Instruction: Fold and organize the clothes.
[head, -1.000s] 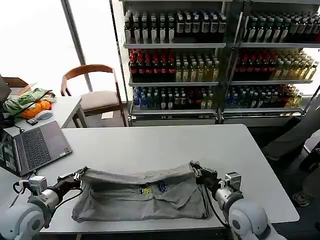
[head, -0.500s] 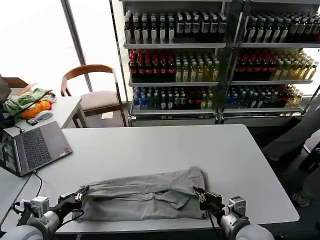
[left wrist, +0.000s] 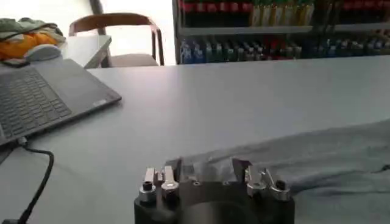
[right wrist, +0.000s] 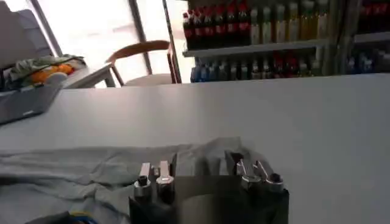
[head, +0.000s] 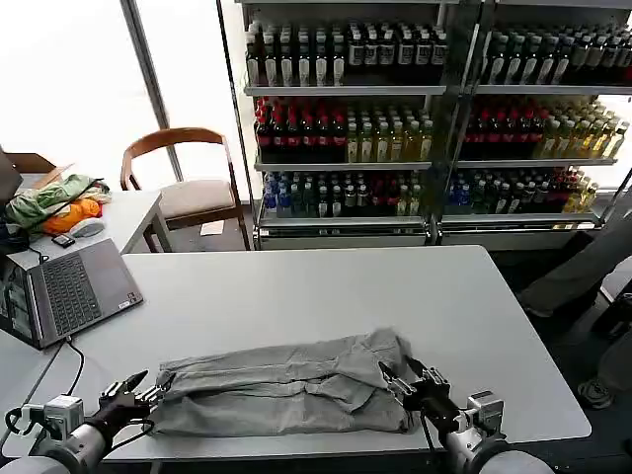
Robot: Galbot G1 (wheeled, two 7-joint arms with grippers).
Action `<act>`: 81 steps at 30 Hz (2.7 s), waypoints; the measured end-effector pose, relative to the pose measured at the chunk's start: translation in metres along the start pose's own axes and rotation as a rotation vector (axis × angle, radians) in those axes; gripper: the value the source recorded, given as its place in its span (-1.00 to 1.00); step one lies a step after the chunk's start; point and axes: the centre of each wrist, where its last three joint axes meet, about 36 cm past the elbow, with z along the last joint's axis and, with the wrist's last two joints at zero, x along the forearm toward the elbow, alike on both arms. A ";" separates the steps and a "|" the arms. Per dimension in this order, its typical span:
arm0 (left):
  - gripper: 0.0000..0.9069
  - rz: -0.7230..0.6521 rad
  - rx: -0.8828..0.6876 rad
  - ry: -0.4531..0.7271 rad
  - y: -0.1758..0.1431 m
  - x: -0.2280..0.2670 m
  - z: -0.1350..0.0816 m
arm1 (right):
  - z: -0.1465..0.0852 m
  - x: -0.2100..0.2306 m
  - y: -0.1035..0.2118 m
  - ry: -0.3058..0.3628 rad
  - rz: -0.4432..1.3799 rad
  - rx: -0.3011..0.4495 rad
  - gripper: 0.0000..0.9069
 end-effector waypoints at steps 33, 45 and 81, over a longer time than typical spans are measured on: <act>1.00 -0.078 0.244 -0.126 -0.041 -0.022 0.069 | 0.061 0.007 -0.032 -0.406 0.046 0.085 1.00; 0.84 -0.078 0.267 -0.108 -0.043 -0.036 0.085 | 0.054 0.009 -0.033 -0.429 0.028 0.053 1.00; -1.00 -0.107 0.212 -0.123 0.011 -0.053 0.070 | 0.042 0.003 -0.038 -0.441 0.022 -0.005 1.00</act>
